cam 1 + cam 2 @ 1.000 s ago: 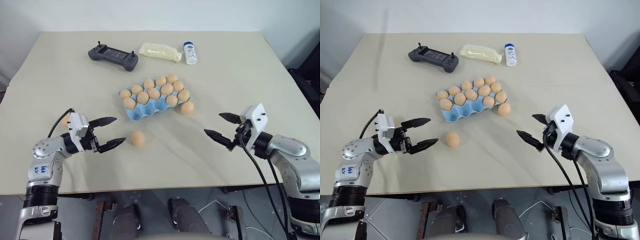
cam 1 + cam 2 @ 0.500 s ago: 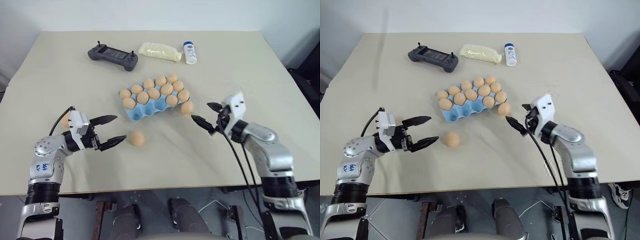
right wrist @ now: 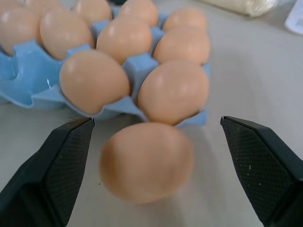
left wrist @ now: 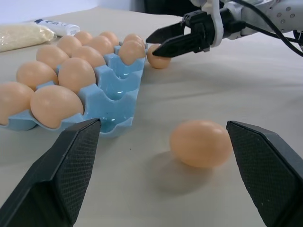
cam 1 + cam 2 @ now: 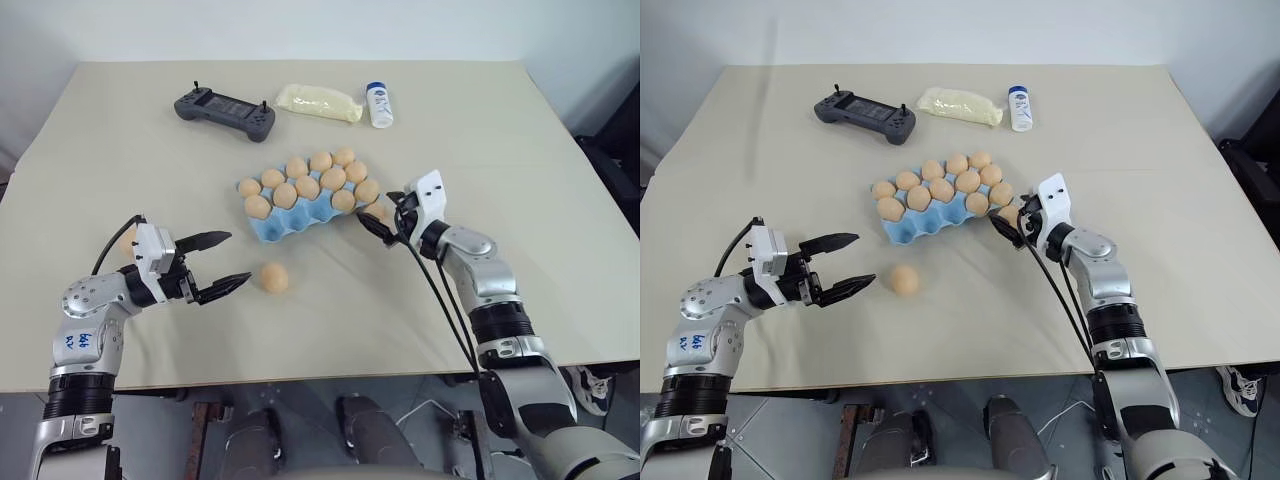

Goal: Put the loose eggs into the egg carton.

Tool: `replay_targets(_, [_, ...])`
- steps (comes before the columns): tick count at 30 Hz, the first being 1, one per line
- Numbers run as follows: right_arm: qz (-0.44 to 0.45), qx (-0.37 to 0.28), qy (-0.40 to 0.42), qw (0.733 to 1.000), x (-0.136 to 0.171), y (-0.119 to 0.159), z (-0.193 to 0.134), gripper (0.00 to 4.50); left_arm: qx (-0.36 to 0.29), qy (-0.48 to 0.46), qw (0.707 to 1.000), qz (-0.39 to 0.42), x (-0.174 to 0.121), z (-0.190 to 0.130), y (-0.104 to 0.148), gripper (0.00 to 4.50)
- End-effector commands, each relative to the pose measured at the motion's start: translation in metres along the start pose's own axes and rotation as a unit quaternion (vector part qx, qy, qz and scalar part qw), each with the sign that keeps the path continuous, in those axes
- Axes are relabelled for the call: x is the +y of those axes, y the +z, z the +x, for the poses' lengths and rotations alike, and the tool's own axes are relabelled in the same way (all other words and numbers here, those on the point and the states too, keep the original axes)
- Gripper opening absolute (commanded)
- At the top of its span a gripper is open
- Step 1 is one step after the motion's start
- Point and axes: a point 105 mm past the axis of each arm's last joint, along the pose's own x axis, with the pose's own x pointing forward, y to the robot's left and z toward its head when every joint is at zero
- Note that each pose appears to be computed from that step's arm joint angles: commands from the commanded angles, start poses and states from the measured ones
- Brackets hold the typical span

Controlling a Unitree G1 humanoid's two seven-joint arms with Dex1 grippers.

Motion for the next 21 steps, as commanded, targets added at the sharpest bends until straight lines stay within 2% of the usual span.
replay_targets(1, [-0.011,-0.014,0.011,1.0,0.003,0.01,0.005,4.48,-0.01,0.01,1.0,0.021,0.0,-0.006,0.012,4.5])
replay_targets(6, [0.004,0.006,0.005,1.0,0.003,0.0,0.011,4.48,-0.01,0.015,1.0,0.021,0.0,-0.007,0.011,4.5])
replay_targets(9, [0.014,0.006,-0.007,1.0,0.001,-0.002,0.011,3.88,-0.01,0.016,1.0,0.021,0.0,-0.007,0.011,4.5])
replay_targets(13, [0.012,-0.007,-0.006,1.0,0.003,0.006,0.009,2.61,-0.011,0.017,1.0,0.02,0.001,-0.007,0.011,4.5])
replay_targets(15, [0.009,-0.012,-0.008,1.0,0.003,0.01,0.006,2.3,-0.011,0.018,1.0,0.02,0.001,-0.007,0.011,4.5])
replay_targets(21, [-0.012,-0.019,0.007,1.0,0.012,0.028,-0.018,2.3,-0.01,0.018,1.0,0.018,0.002,-0.007,0.011,4.5])
